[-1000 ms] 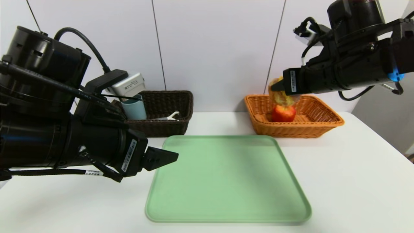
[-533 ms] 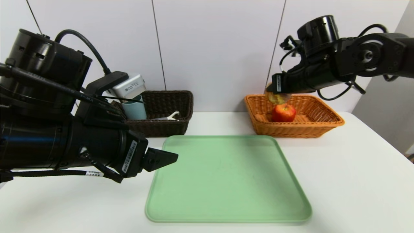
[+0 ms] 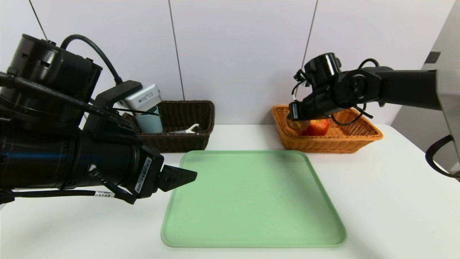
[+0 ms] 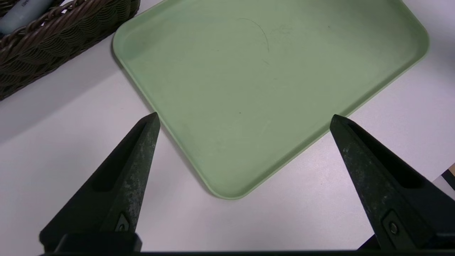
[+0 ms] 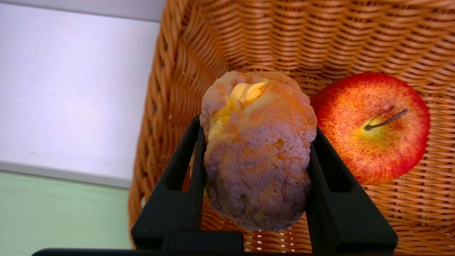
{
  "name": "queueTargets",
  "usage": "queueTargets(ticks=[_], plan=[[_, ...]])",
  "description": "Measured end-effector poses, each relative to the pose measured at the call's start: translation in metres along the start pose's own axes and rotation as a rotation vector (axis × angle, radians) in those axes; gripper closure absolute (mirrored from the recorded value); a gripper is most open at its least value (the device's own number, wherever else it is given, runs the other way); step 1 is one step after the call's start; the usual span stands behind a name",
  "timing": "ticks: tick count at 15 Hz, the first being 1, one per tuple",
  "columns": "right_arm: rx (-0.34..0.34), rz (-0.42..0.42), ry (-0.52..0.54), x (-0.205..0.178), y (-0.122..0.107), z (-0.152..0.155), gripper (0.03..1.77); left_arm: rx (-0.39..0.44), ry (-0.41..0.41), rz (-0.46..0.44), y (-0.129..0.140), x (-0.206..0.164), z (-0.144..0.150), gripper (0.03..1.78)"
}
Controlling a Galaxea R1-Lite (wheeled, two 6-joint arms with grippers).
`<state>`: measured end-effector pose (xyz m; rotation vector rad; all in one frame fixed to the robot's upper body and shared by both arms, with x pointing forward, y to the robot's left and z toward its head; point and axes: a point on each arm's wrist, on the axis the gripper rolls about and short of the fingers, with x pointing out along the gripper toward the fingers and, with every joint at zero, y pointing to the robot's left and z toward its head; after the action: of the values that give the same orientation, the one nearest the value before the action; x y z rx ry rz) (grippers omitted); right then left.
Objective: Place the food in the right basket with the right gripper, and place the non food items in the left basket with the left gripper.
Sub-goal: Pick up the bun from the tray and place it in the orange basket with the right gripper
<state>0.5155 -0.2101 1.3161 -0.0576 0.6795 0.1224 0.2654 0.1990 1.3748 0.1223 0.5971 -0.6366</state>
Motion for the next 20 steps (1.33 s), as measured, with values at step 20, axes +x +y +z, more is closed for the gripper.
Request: queueTargets(ticks=[20], plan=[[-0.010, -0.005, 0.009, -0.011, -0.003, 0.002, 0.36, -0.003, -0.029, 0.005, 0.000, -0.011, 0.000, 0.12]])
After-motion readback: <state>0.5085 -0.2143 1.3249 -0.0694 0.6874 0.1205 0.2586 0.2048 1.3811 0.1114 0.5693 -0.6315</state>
